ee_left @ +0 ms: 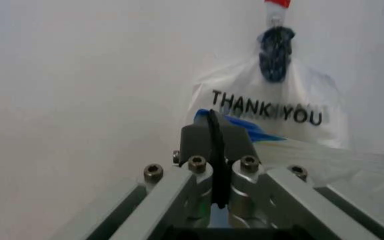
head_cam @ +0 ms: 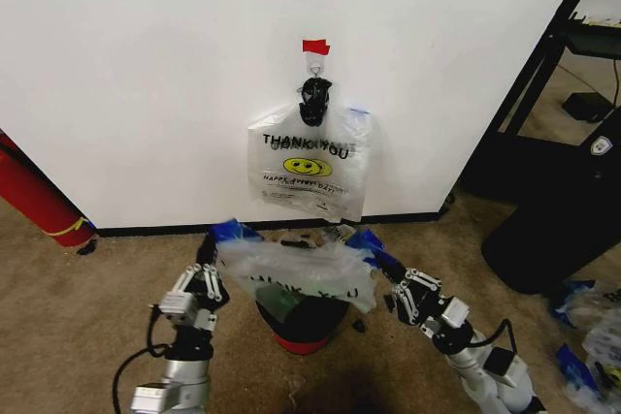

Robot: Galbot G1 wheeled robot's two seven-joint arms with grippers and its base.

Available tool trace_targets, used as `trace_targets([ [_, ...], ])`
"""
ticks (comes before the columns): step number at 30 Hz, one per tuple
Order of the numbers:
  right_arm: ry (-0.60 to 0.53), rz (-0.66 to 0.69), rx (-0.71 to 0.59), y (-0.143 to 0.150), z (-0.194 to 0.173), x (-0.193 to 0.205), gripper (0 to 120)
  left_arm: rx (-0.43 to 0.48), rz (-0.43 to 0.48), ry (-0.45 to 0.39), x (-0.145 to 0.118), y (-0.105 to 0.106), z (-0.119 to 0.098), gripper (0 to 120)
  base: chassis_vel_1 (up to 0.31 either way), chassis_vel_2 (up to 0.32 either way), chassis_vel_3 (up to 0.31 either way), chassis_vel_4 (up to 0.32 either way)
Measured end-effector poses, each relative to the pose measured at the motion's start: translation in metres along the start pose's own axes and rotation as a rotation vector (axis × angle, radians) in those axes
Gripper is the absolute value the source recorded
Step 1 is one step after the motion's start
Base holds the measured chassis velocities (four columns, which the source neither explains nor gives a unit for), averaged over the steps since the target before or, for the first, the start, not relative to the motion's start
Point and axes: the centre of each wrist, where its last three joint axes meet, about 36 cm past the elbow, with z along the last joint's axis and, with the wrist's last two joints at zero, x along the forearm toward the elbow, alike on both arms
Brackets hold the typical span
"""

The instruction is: Pick up the garbage bag from the wall and place it over the trash bin.

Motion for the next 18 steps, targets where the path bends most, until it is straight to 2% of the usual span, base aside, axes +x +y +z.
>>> trace_targets([
  [6,0.013,0.015,-0.043,0.017,0.014,-0.004,0,-0.039,0.000,0.003,-0.003,0.005,0.016,0,0.000,0.000,0.000,0.000],
  [9,0.011,0.007,-0.071,0.032,0.023,-0.015,0,-0.100,-0.011,-0.010,-0.009,0.016,0.025,0,0.000,0.000,0.000,0.000],
  [12,0.003,0.002,-0.082,0.041,0.025,-0.022,0,-0.114,-0.031,-0.014,-0.013,0.021,0.024,0,0.000,0.000,0.000,0.000],
  [18,-0.088,0.016,-0.119,0.049,0.016,-0.047,0,-0.124,-0.071,-0.063,-0.027,0.031,0.003,0,0.000,0.000,0.000,0.000],
])
